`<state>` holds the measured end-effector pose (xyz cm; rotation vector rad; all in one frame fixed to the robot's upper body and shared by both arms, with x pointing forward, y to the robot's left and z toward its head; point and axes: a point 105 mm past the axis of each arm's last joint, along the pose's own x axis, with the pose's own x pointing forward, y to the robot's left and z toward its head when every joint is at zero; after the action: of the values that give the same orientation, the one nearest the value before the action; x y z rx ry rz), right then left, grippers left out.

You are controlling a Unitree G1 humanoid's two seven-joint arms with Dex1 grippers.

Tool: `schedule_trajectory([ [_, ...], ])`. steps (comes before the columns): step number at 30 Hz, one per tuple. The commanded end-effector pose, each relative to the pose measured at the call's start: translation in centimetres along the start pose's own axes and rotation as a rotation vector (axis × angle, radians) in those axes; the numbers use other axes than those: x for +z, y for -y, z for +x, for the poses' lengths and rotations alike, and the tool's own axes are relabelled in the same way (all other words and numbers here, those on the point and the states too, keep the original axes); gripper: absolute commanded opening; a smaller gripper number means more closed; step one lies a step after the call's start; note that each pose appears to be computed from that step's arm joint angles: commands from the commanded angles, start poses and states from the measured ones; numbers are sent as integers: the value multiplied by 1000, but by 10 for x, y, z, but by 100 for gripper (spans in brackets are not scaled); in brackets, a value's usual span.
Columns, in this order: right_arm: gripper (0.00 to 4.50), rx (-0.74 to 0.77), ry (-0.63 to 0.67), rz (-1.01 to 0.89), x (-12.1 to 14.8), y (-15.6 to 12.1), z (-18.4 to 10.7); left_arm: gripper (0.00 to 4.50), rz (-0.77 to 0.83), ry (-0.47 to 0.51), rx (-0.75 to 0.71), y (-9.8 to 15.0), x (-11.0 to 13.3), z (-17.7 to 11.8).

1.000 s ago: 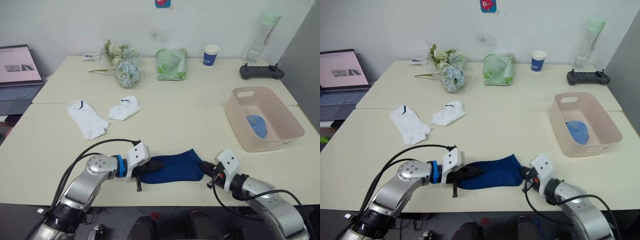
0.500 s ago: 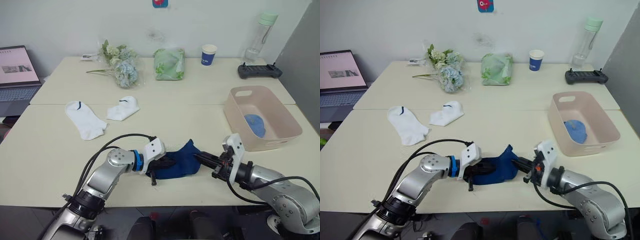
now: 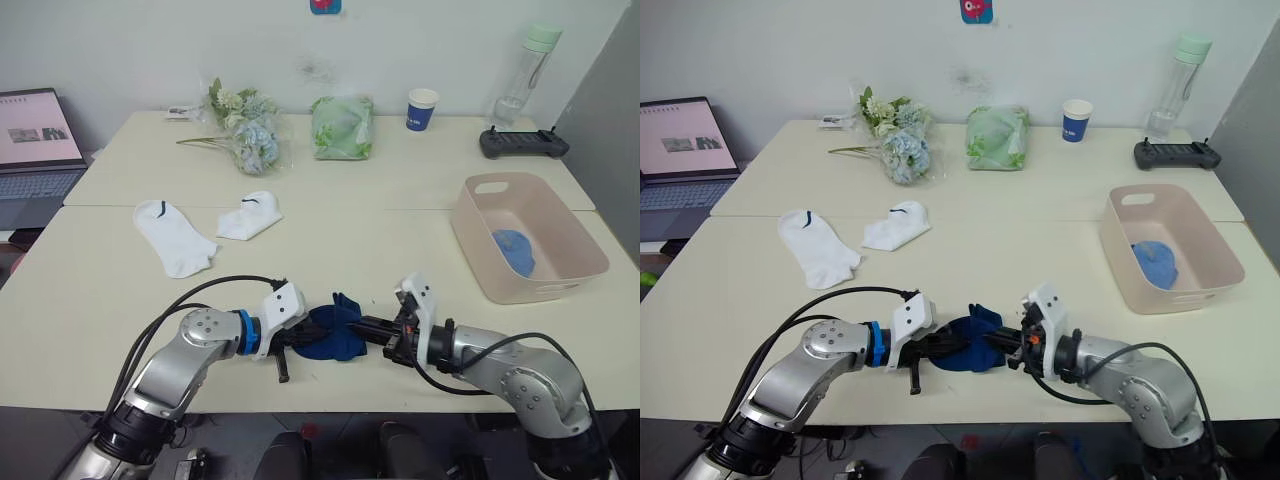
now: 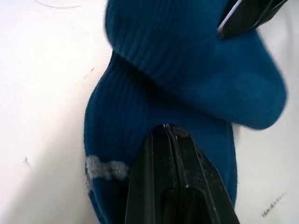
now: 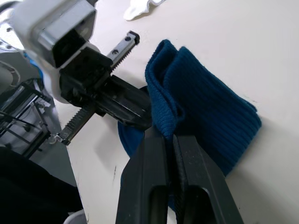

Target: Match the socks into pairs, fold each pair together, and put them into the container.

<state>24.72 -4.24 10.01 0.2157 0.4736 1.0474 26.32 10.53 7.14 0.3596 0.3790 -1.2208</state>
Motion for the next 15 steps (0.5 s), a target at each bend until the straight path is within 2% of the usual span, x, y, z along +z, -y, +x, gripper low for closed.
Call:
schedule_trajectory([
  [1,1,39,-4,-4,6,-5,12,0,17,-14,3,2,0,-1],
  [5,1,79,-44,11,0,-8,21,0,20,0,24,0,2,-5],
  [7,1,83,-24,29,4,-9,23,0,19,21,51,-5,5,-14],
  [8,60,102,-2,26,9,-12,21,0,11,30,72,-8,7,-21],
  [10,117,154,60,40,24,-21,15,0,-5,52,125,-16,9,-35],
  [13,228,239,123,40,37,-33,1,0,-31,88,167,-22,15,-48],
  [15,295,220,134,6,39,-31,-9,0,-44,137,203,-29,27,-59],
])
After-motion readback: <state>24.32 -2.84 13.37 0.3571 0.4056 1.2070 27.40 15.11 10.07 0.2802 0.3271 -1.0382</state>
